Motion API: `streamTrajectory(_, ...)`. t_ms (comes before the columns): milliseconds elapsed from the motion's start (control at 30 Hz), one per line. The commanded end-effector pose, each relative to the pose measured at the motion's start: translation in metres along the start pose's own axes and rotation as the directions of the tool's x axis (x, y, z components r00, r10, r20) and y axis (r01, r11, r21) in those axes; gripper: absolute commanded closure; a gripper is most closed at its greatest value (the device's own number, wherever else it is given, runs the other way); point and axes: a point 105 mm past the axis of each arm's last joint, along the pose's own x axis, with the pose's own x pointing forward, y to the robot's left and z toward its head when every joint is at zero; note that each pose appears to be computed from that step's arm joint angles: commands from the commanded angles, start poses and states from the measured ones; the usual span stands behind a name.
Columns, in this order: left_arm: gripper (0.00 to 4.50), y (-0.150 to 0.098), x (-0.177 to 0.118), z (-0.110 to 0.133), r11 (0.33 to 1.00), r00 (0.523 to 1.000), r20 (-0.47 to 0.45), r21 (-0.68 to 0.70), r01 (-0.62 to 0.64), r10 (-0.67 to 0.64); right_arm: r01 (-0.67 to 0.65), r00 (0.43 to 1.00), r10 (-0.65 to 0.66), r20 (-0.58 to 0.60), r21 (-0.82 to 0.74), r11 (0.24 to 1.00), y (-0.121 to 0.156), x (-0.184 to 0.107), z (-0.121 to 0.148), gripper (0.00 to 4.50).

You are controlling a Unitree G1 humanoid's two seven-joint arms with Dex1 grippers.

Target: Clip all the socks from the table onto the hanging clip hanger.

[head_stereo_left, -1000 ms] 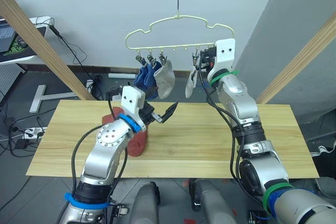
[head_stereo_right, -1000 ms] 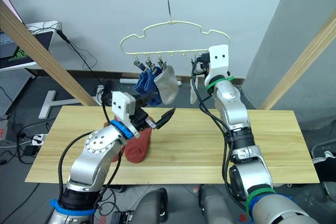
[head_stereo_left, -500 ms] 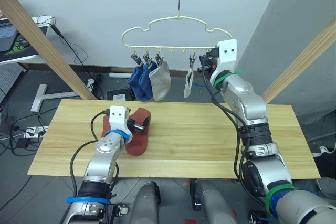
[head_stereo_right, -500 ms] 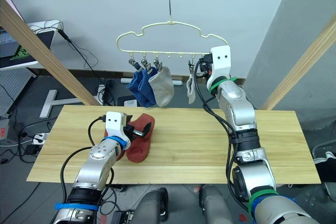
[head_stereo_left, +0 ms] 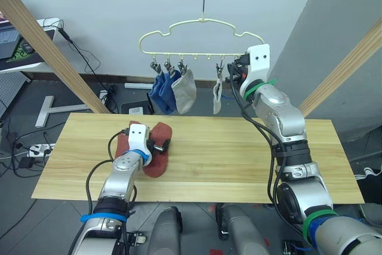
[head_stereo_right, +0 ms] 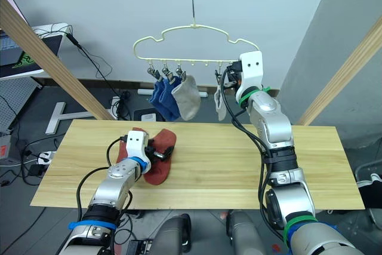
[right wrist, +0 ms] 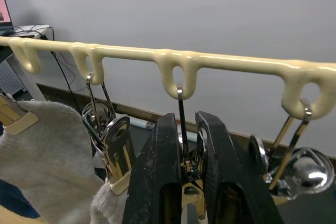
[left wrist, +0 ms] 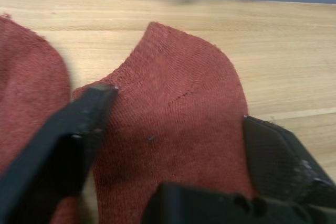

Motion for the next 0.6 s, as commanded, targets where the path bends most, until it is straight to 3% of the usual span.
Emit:
streamTrajectory(33,1.47,-0.007,-0.002,-0.016,0.999,0.998,-0.043,-0.039,0.032,-0.034,0.012,0.999,-0.013,0.035,0.013,1.000,-0.005,-0.004,0.012,4.35)
streamTrajectory(167,2.56,-0.017,-0.005,-0.018,0.995,0.996,-0.039,-0.060,0.078,-0.080,0.013,0.999,-0.014,0.031,0.021,1.000,-0.007,-0.005,0.013,4.35)
streamTrajectory(267,3.40,-0.035,-0.007,-0.007,0.981,0.988,0.021,-0.119,0.155,-0.154,-0.003,1.000,0.002,0.020,0.058,0.998,-0.009,-0.005,0.017,4.35)
streamTrajectory(367,4.31,-0.076,-0.017,0.017,0.914,0.925,0.142,-0.160,0.373,-0.352,-0.001,1.000,0.007,-0.029,0.195,0.981,-0.017,-0.004,0.019,4.35)
streamTrajectory(533,4.45,-0.108,-0.029,0.051,0.843,0.843,0.246,-0.140,0.519,-0.478,-0.019,0.994,0.055,-0.097,0.336,0.942,-0.024,-0.006,0.025,4.35)
streamTrajectory(600,4.45,-0.114,-0.031,0.063,0.827,0.826,0.273,-0.150,0.542,-0.492,-0.016,0.986,0.091,-0.143,0.454,0.891,-0.024,-0.008,0.022,4.35)
